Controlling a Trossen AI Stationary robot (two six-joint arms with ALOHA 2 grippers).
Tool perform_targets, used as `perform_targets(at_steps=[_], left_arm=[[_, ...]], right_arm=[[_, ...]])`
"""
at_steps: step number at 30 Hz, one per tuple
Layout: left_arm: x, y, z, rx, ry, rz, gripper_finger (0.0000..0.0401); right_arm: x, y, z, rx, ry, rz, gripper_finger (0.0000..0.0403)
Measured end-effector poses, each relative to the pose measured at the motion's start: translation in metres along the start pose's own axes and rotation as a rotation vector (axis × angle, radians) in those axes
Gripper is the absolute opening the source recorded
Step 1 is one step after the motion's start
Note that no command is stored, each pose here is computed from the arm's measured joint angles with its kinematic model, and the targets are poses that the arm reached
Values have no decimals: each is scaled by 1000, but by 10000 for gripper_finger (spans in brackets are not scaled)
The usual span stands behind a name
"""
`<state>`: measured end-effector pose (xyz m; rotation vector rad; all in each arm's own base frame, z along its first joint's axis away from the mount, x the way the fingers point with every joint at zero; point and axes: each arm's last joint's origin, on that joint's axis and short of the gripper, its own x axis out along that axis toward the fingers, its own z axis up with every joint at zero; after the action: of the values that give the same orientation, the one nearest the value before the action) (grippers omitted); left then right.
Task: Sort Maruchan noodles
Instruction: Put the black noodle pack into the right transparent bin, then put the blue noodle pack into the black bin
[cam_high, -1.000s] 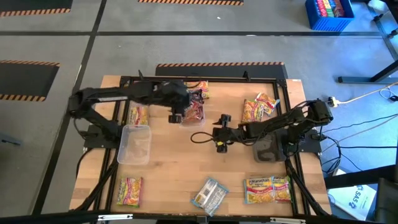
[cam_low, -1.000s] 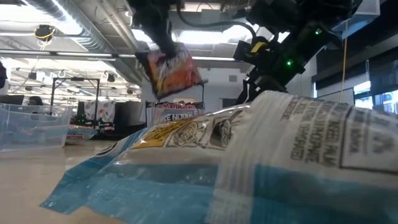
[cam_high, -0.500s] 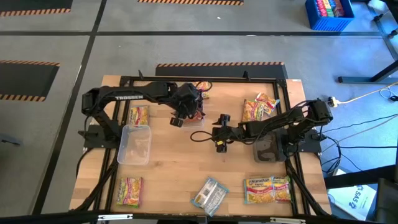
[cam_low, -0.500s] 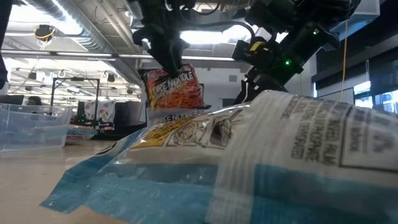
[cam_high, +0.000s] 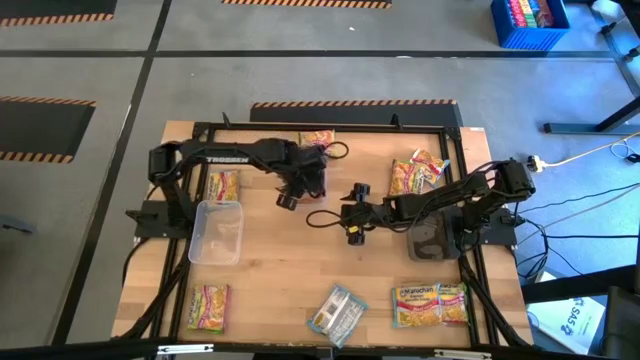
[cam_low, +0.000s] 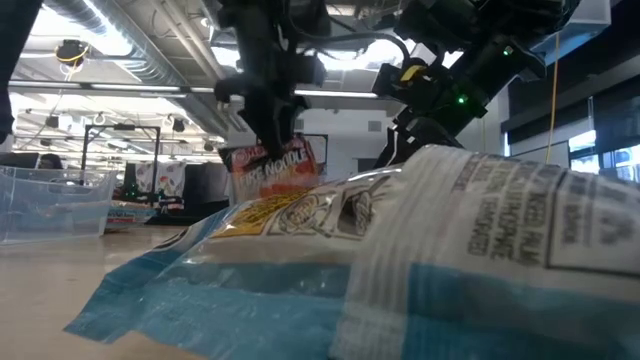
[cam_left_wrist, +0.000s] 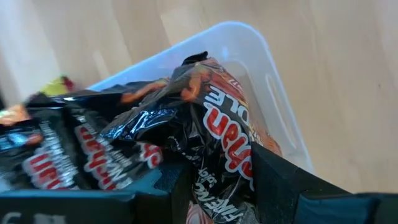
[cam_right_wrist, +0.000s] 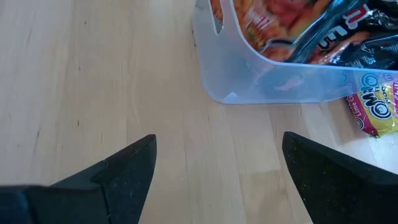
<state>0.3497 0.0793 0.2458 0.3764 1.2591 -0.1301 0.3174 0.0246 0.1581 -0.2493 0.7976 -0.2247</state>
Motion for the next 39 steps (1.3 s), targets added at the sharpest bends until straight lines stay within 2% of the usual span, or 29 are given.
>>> perform_targets(at_steps=[6, 16, 20, 24, 29, 33, 36, 39], left_arm=[[11, 0, 6, -73, 15, 59, 141], [8, -14, 16, -58, -10, 62, 177], [-3, -20, 20, -32, 82, 144, 178], [-38, -28, 30, -84, 45, 170, 177], [-98, -67, 29, -120, -18, 158, 177], [-134, -101, 10, -264, -137, 183, 177], [-139, -130, -7, -332, -253, 207, 177], [-129, -157, -25, -357, -370, 174, 177]], right_arm=[[0, 0, 1, 2, -6, 0, 333], [0, 0, 1, 5, -11, -1, 333], [0, 0, 1, 5, -11, -1, 333], [0, 0, 1, 5, -10, -6, 333], [0, 0, 1, 14, -7, -11, 333], [0, 0, 1, 23, -9, -7, 333], [-1, 1, 1, 28, -10, 44, 333], [-9, 7, 5, 22, -39, 128, 333]])
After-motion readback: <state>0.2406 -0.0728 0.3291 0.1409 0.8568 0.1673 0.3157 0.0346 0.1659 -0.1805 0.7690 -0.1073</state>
